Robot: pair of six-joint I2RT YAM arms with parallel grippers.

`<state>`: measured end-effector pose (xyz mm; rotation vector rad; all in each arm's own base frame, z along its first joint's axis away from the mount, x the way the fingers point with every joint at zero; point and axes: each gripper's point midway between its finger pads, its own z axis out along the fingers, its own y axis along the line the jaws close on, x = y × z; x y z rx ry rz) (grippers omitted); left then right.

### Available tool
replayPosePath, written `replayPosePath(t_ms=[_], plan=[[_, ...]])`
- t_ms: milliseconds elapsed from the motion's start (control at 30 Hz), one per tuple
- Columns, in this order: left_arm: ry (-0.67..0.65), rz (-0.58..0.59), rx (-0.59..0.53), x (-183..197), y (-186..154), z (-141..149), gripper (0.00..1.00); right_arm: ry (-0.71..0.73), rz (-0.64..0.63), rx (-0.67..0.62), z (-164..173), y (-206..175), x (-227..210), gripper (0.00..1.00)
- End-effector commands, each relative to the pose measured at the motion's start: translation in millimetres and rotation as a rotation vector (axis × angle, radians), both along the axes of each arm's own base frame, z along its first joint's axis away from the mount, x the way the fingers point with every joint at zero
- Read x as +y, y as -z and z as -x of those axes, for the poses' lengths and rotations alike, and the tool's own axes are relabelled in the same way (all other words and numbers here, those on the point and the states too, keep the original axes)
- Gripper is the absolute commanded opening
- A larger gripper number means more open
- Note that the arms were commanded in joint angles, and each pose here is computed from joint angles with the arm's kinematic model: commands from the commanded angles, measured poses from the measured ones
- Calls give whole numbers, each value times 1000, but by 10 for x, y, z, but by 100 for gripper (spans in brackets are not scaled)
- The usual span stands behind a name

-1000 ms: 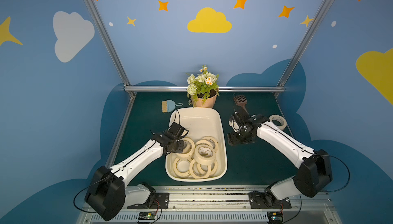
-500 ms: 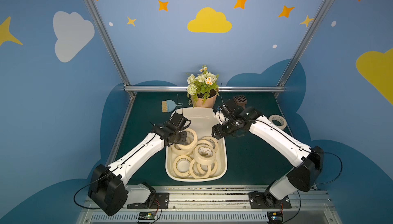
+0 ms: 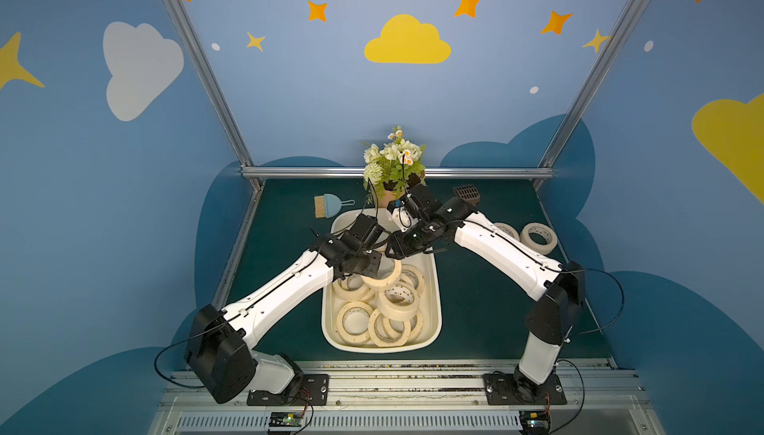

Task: Take out the art tape in the storage box
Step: Pick up the art tape from the storage box.

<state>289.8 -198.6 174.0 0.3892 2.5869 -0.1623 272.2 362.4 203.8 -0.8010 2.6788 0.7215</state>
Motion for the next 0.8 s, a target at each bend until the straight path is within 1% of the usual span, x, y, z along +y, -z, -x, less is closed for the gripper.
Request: replayPosePath(t_ms=[0,67,100,133,200,267,367,400,500,567,633,767], plan=[[5,37,-56,-73,-212,-65,5,8,29,-3,-10,13,-13,26],[6,42,-65,-80,-236,-71,9,13,46,-6,-23,42,-36,10],[9,51,-71,-92,-251,-68,17,18,53,-9,-32,44,-56,1],[15,59,-78,-103,-270,-63,29,24,64,-20,-41,39,-83,0],[32,79,-92,-136,-312,-41,48,43,85,-34,-75,26,-156,0],[50,112,-117,-165,-381,-9,62,62,106,-46,-108,13,-245,0],[81,193,-177,-190,-568,64,91,98,130,-59,-163,-14,-426,0],[89,224,-207,-184,-646,96,99,113,135,-61,-184,-29,-508,0],[88,301,-284,-118,-889,188,100,181,153,-88,-285,-108,-820,0],[87,316,-294,-71,-965,247,100,242,180,-120,-386,-159,-1103,0],[83,304,-271,-44,-936,283,100,313,214,-152,-496,-192,-1431,0],[84,279,-182,-111,-675,279,96,464,239,-144,-677,-190,-2098,0]])
